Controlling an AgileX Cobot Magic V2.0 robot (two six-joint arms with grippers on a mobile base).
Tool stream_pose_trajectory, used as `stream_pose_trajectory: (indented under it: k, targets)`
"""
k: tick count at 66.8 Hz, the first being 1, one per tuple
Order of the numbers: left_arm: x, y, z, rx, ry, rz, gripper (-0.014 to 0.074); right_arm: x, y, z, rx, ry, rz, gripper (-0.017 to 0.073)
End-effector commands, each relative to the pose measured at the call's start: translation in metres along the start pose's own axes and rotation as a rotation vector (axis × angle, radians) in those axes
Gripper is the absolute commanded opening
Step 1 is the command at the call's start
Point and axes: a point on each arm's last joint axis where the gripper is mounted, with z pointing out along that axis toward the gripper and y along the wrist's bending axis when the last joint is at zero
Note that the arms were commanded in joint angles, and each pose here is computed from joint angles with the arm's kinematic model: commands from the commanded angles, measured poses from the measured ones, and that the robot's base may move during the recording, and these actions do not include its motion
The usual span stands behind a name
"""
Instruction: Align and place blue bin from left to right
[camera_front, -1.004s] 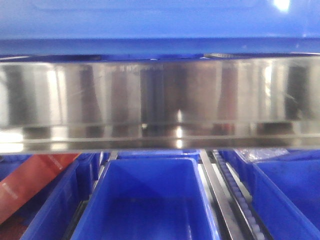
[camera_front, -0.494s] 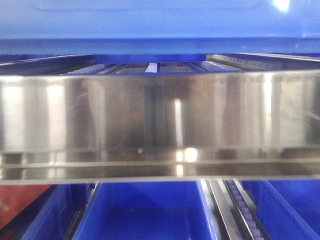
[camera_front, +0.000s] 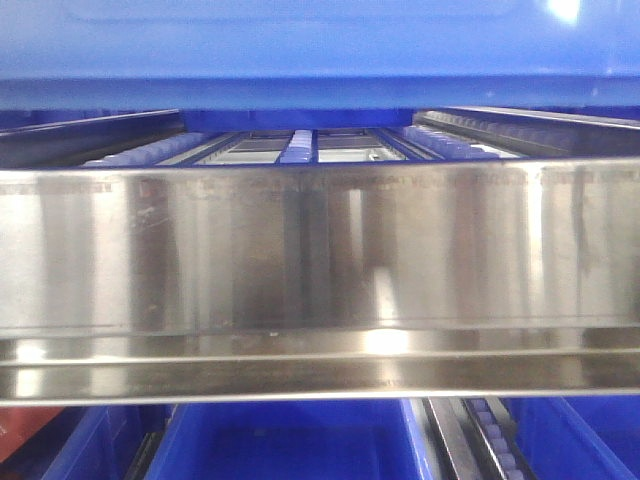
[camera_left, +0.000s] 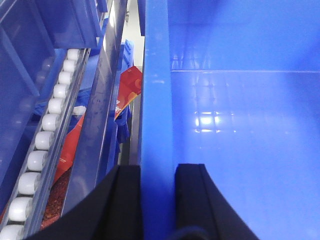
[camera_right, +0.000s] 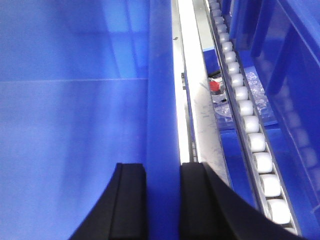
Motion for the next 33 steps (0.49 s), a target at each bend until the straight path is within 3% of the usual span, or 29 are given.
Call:
stream_pose_trajectory:
  k: [1, 33]
  targets:
    - [-0.009, -0.001, -0.0084, 0.052, -0.088, -0.007, -0.0111, -0.0088, 0.0019, -0.0088, -0.055, -0.094, -0.006, -0.0078]
    - [-0.009, -0.001, -0.0084, 0.052, -0.088, -0.007, -0.0111, -0.0088, 0.0019, -0.0088, -0.055, -0.094, -0.006, -0.0078]
